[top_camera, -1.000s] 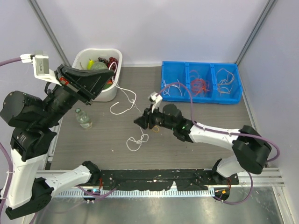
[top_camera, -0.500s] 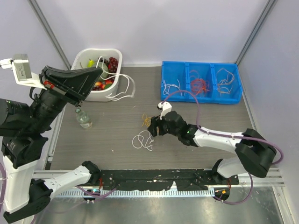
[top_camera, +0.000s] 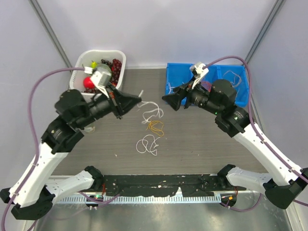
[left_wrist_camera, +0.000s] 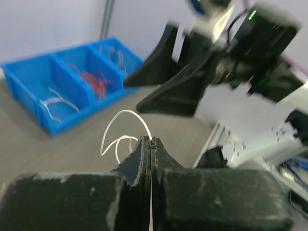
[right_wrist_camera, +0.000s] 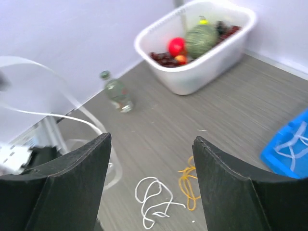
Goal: Untangle the cables
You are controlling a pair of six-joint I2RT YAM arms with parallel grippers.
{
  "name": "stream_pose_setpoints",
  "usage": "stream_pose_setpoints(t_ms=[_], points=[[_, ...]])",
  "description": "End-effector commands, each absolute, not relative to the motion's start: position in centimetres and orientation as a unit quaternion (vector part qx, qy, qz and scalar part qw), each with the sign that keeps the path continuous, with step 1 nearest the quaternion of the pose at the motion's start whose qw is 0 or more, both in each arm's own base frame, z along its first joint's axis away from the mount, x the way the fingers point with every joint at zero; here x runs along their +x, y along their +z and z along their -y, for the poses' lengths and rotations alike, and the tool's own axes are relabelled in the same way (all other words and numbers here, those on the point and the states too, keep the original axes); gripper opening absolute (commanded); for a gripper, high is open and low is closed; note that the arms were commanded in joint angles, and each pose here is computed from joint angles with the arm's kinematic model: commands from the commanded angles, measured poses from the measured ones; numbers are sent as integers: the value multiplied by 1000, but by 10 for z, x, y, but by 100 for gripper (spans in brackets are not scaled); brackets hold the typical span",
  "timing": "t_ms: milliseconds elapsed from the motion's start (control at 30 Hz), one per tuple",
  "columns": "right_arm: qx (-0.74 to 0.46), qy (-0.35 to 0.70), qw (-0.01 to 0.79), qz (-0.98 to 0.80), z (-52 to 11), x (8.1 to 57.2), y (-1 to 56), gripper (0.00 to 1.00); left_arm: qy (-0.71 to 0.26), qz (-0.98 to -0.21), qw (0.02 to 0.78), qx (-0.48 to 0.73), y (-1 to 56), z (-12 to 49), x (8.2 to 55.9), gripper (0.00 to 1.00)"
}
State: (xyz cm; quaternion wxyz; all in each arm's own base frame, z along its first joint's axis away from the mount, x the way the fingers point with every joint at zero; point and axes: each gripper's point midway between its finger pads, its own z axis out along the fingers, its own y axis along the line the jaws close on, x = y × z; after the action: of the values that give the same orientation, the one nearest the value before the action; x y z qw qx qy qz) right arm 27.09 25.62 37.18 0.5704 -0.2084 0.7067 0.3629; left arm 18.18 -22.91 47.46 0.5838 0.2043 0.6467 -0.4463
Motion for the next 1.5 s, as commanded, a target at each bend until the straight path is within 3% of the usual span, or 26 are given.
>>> stream_pose_setpoints(t_ms=[0, 167, 500, 533, 600, 633, 667, 700, 733, 767, 800, 833, 867, 933, 1133, 1467], points=[[-327, 433, 510, -668, -281, 224, 378, 74, -484, -628, 550, 261, 457, 242, 160, 0], [-361, 491, 449, -654, -301, 203, 358, 73, -495, -643, 527, 253, 430, 248, 160, 0], [-373, 488, 421, -668, -332, 189, 312, 66, -504, -652, 510, 248, 418, 253, 161, 0], [-369, 489, 421, -669, -333, 189, 310, 62, -505, -652, 508, 248, 418, 254, 162, 0], [-355, 480, 422, -682, -336, 193, 301, 44, -506, -652, 507, 249, 417, 254, 161, 0], [-337, 467, 433, -693, -334, 202, 300, 26, -505, -654, 505, 248, 415, 255, 162, 0], [-318, 449, 450, -703, -330, 211, 301, 18, -503, -656, 505, 247, 414, 255, 163, 0], [-307, 439, 453, -712, -327, 216, 299, 1, -499, -660, 506, 245, 413, 254, 165, 0], [-283, 416, 476, -722, -318, 226, 300, 1, -492, -666, 507, 240, 410, 253, 168, 0], [-272, 404, 485, -726, -313, 229, 301, 1, -483, -673, 508, 235, 407, 252, 171, 7], [-242, 377, 509, -735, -301, 240, 302, 1, -469, -683, 512, 226, 404, 248, 177, 25], [-223, 361, 521, -741, -293, 245, 303, 1, -451, -695, 518, 211, 399, 244, 184, 50], [-192, 328, 538, -752, -278, 256, 301, 1, -432, -709, 521, 198, 392, 240, 191, 66], [-133, 272, 565, -768, -246, 275, 300, 1, -388, -733, 534, 165, 379, 227, 207, 82], [1, 202, 578, -791, -168, 331, 297, 1, -278, -780, 553, 90, 344, 189, 234, 94], [88, 98, 548, -826, -123, 447, 267, 1, -282, -814, 501, 78, 285, 189, 222, 97]])
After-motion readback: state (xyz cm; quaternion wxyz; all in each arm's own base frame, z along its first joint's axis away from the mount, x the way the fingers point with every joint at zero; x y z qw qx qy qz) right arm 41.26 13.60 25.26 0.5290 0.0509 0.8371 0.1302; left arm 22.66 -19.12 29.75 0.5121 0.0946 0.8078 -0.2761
